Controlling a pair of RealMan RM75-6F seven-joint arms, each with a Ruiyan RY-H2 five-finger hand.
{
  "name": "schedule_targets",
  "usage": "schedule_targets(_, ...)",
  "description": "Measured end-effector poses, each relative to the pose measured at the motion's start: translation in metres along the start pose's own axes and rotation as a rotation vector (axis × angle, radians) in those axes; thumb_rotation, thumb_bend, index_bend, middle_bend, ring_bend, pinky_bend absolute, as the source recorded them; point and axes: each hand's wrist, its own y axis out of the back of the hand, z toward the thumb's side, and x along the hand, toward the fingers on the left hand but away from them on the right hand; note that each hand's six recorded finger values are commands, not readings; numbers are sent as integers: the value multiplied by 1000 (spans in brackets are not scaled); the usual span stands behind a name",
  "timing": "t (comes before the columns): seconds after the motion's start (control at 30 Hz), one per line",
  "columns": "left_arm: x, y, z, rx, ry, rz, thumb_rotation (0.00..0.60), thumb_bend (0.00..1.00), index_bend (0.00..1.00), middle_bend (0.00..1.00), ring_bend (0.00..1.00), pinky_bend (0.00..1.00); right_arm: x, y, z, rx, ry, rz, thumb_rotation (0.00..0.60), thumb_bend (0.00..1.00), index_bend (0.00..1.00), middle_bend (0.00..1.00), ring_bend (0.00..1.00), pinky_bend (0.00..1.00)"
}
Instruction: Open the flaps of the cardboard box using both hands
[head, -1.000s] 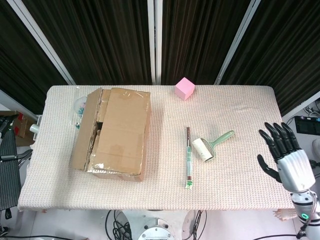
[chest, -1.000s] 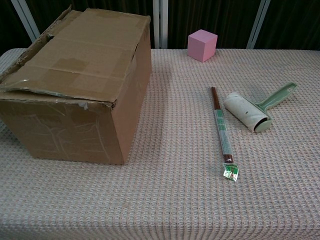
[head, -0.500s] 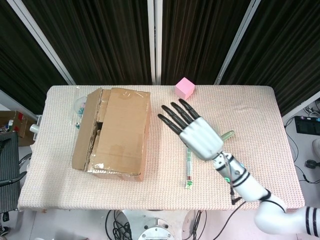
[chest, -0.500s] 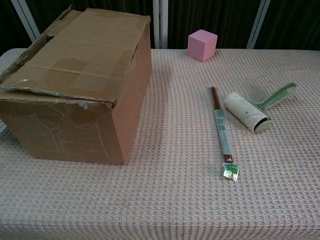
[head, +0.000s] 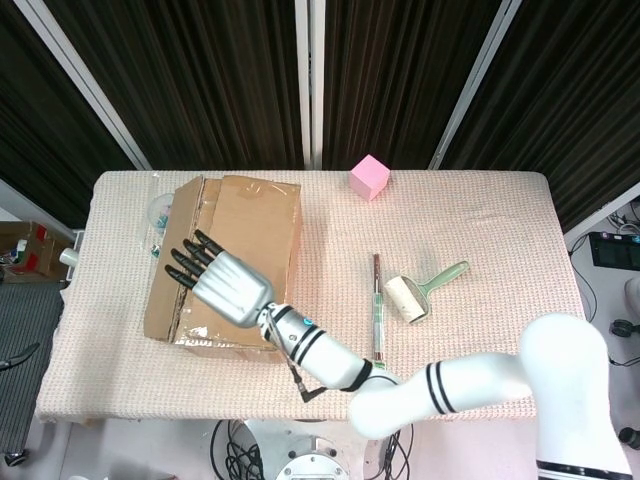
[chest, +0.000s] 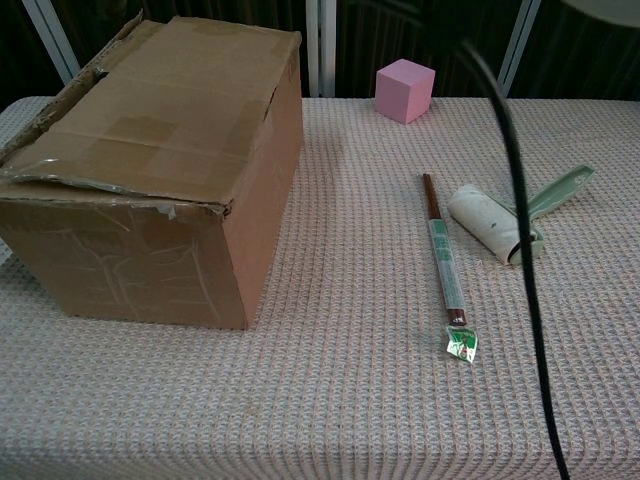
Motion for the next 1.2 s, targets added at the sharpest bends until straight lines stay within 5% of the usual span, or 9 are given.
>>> schedule_targets(0.3,-3,0,-6,-7,19,-6,306,103,100,155,129,211,-22,-30,29,45,19,100,600,921,127,87,0,0)
schedule_targets(0.93,-8,-3,-20,-23,48,-14,311,103,100,155,129,211,-31,-54,44,55,25,160,600,978,231,125,0,0)
schedule_targets(1.2,-9,-2,-22,-26,51,-11,309,103,100,155,129,211,-30,-54,42,71,11,154,600,990,421,133,0,0)
